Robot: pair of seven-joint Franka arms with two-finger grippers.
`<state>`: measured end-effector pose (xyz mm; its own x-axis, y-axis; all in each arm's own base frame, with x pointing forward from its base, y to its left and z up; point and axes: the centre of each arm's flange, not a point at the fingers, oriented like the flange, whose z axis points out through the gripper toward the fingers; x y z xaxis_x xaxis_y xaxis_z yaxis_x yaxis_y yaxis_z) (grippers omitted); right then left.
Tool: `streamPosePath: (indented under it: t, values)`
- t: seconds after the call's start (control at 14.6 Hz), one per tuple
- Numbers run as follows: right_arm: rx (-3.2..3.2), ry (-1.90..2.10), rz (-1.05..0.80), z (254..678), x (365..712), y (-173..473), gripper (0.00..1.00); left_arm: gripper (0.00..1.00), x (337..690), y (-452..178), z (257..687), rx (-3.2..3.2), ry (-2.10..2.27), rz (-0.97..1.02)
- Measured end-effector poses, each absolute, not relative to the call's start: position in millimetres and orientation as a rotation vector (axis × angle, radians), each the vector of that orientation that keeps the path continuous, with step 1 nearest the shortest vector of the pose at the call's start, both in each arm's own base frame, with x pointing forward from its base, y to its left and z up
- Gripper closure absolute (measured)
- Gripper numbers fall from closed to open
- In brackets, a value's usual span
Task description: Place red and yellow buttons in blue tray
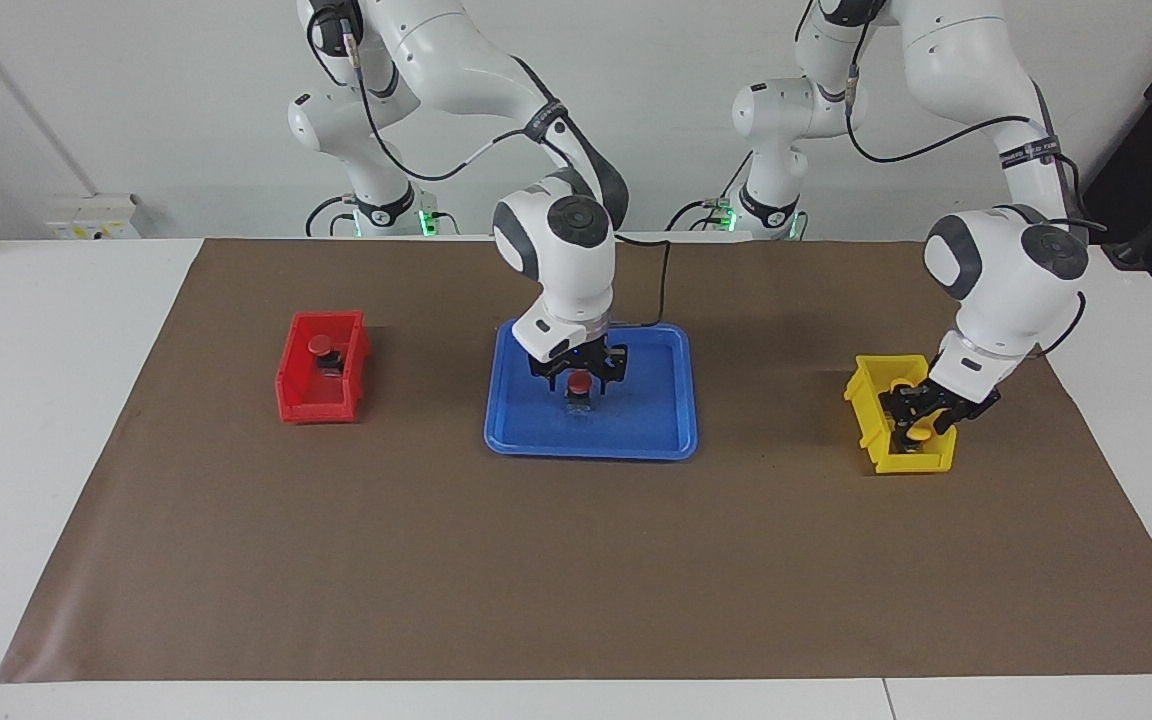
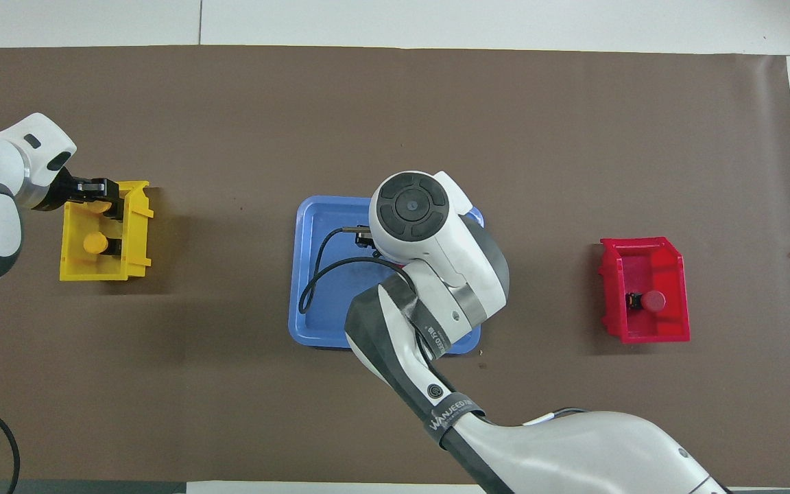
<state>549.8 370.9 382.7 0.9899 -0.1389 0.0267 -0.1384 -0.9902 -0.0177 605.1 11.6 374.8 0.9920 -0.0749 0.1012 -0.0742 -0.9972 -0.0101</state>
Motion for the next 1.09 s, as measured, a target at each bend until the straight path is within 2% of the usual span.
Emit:
streamPosePath:
  t: [0.14,0.27,0.48,0.62,0.68,0.75,0.89,1.09]
  values:
    - [-3.134,0.216,-0.033,425.4,563.3,326.8,0.16,0.38,605.0,12.2,374.7,-3.129,0.115,-0.159]
    - [-3.156,0.164,0.056,471.7,564.9,255.4,0.15,0.38,604.4,12.4,373.7,-3.129,0.115,-0.155]
    - [-3.137,0.049,0.114,506.5,538.7,148.0,0.13,0.40,603.1,12.4,370.9,-3.130,0.115,-0.145]
    - [-3.114,-0.031,0.139,506.3,510.9,77.8,0.12,0.40,602.9,13.1,370.5,-3.130,0.112,-0.144]
    - [-3.103,-0.058,0.145,502.8,498.8,46.0,0.12,0.45,602.9,14.3,370.4,-3.130,0.108,-0.144]
    - [-3.094,-0.068,0.142,497.8,489.7,22.0,0.12,0.45,602.7,16.0,370.3,-3.130,0.104,-0.143]
    - [-3.087,-0.064,0.118,482.9,477.8,-2.0,0.12,0.59,601.9,20.0,369.1,-3.130,0.093,-0.138]
    - [-3.087,-0.088,0.100,456.6,469.5,-0.9,0.15,0.59,602.3,24.1,370.8,-3.131,0.082,-0.133]
